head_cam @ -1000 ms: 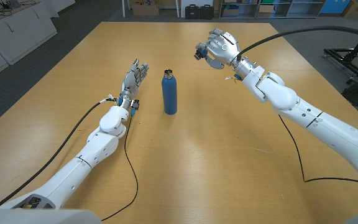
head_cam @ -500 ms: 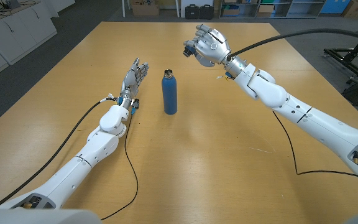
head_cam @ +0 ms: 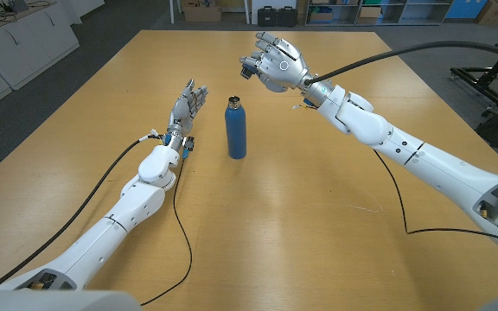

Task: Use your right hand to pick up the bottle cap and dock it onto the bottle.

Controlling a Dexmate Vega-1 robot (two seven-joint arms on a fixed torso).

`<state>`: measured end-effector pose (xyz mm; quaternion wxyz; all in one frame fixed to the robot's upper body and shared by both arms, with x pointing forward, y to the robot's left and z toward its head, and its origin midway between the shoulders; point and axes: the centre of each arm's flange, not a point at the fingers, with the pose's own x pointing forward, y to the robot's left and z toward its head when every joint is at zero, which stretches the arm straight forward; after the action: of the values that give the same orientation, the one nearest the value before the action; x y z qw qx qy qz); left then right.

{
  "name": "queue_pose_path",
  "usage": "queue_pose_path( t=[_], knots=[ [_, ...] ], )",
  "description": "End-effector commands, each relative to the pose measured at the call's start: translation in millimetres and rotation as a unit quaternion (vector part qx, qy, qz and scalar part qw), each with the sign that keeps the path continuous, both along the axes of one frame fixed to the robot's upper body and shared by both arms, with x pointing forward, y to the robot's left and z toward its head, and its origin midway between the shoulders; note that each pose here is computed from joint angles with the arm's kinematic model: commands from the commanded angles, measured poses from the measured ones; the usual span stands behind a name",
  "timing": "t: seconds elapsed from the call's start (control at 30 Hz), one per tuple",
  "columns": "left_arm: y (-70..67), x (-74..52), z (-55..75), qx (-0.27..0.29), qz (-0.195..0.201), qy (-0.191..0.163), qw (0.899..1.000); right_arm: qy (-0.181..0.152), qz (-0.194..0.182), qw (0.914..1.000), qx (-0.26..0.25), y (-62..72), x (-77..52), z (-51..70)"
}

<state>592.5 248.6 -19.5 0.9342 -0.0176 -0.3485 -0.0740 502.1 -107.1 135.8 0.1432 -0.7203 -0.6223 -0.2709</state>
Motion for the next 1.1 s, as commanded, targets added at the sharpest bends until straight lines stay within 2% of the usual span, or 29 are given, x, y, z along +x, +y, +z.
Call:
queue_pose_path(
  t=[0.03, 0.23, 0.5, 0.77, 1.1],
  knots=[
    [0.9, -2.3, 0.1, -0.004, 0.003, -0.003, 1.000, -0.051, 0.029, 0.9979, -0.028, 10.7, -5.2, -4.5],
    [1.7, -3.2, -0.5, -0.007, 0.004, -0.006, 1.000, -0.080, 0.049, 0.9949, -0.038, 14.2, -3.0, -7.8],
    [3.0, -5.8, -3.0, -0.011, 0.005, -0.008, 1.000, -0.090, 0.047, 0.9929, -0.063, 23.7, 1.1, -19.9],
    [5.2, -8.0, -5.8, -0.015, 0.006, -0.009, 1.000, -0.093, 0.035, 0.9914, -0.085, 22.6, 9.4, -24.3],
    [4.9, -8.6, -8.4, -0.015, 0.004, -0.009, 1.000, -0.096, 0.016, 0.9906, -0.096, 13.1, 23.0, -26.4]
  ],
)
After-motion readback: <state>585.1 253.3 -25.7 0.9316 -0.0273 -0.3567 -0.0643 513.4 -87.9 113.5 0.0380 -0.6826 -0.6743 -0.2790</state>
